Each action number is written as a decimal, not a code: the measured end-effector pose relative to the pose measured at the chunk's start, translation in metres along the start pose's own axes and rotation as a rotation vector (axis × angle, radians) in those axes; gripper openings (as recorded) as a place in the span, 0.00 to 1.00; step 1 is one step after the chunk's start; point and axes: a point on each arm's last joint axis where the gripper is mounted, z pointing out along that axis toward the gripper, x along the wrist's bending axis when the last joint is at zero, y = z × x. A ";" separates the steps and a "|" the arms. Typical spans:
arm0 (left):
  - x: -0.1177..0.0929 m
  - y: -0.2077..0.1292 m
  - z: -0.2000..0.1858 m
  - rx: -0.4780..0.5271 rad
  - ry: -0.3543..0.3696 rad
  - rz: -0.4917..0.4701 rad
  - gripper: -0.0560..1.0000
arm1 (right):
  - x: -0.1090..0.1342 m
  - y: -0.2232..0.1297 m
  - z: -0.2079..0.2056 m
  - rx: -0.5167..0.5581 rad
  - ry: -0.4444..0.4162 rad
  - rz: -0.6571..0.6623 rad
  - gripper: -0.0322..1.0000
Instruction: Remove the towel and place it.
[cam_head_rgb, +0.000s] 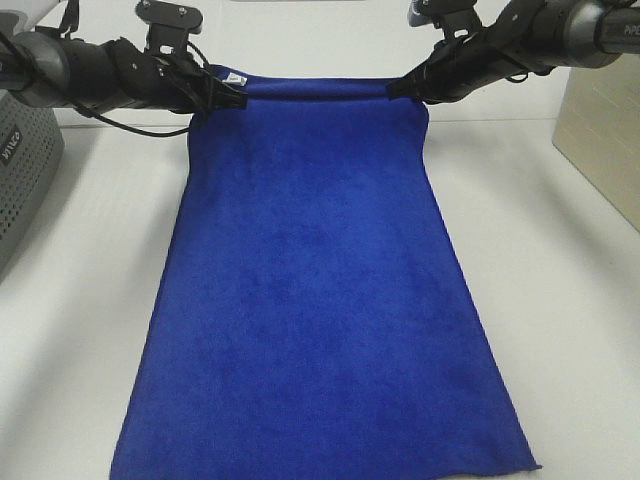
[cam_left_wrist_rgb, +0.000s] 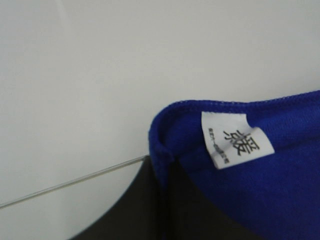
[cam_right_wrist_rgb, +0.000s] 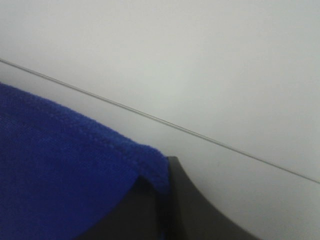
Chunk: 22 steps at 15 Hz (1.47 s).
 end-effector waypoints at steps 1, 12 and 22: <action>0.000 -0.005 0.003 0.004 0.003 0.003 0.06 | -0.001 -0.003 0.003 0.000 -0.005 0.001 0.05; 0.001 -0.038 0.022 -0.008 0.049 0.012 0.10 | -0.003 -0.024 0.025 0.013 -0.011 0.061 0.11; 0.002 -0.045 0.026 -0.034 0.071 -0.023 0.63 | -0.003 -0.026 0.026 0.014 -0.003 0.090 0.63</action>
